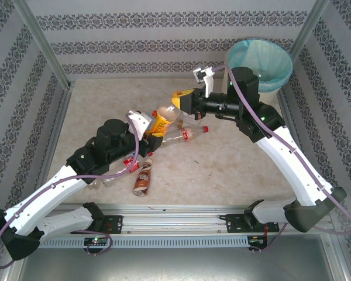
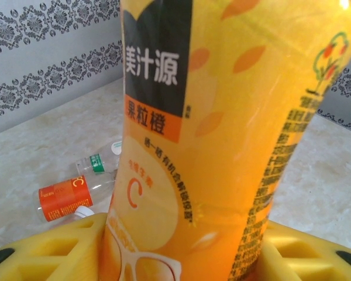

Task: Put the plastic bottles in the bin

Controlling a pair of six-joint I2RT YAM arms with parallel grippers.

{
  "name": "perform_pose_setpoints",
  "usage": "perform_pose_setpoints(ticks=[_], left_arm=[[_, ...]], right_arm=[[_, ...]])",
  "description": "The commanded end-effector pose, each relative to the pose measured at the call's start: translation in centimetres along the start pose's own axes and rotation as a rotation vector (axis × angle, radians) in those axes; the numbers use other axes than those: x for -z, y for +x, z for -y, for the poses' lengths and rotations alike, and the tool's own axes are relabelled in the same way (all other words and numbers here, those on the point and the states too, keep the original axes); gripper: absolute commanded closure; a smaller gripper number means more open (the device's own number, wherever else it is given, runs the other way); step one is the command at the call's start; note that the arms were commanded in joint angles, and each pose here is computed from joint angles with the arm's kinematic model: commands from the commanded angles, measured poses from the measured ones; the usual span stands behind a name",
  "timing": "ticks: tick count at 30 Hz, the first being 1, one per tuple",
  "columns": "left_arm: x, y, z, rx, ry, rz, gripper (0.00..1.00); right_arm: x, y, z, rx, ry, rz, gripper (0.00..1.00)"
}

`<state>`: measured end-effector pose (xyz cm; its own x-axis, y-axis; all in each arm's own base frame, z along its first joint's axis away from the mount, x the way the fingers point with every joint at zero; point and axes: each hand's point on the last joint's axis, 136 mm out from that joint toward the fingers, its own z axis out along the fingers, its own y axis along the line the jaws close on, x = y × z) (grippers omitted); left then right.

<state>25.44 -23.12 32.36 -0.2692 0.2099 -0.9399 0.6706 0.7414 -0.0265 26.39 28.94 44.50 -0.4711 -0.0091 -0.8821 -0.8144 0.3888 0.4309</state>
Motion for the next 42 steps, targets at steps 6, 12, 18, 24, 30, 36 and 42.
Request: perform_pose_setpoints(ticks=[6,12,18,24,30,36,42], left_arm=[[1.8,-2.8,-0.8,0.025,-0.041,0.125,0.24],[2.7,-3.5,-1.1,0.012,-0.059,0.180,0.06],[2.8,-3.5,-1.6,0.003,-0.092,0.182,0.01],[2.6,-3.2,-1.8,0.015,-0.100,0.176,0.00],[2.7,-2.8,-2.0,0.034,-0.109,0.166,0.00],[2.7,-2.5,-2.2,0.030,-0.119,0.160,0.01],[2.3,-2.2,-2.7,0.063,-0.146,0.158,0.02]], right_arm=[[1.6,-2.6,-1.5,0.044,0.007,0.075,1.00],[3.2,-4.1,-0.4,0.025,0.090,0.134,1.00],[6.3,-6.0,2.8,0.010,0.271,0.208,1.00],[11.8,-9.3,7.3,0.066,0.563,0.321,1.00],[16.7,-12.4,11.7,0.226,0.915,0.325,1.00],[22.0,-15.7,15.6,0.351,1.227,0.369,1.00],[24.5,-17.0,19.3,0.362,1.362,0.373,1.00]])
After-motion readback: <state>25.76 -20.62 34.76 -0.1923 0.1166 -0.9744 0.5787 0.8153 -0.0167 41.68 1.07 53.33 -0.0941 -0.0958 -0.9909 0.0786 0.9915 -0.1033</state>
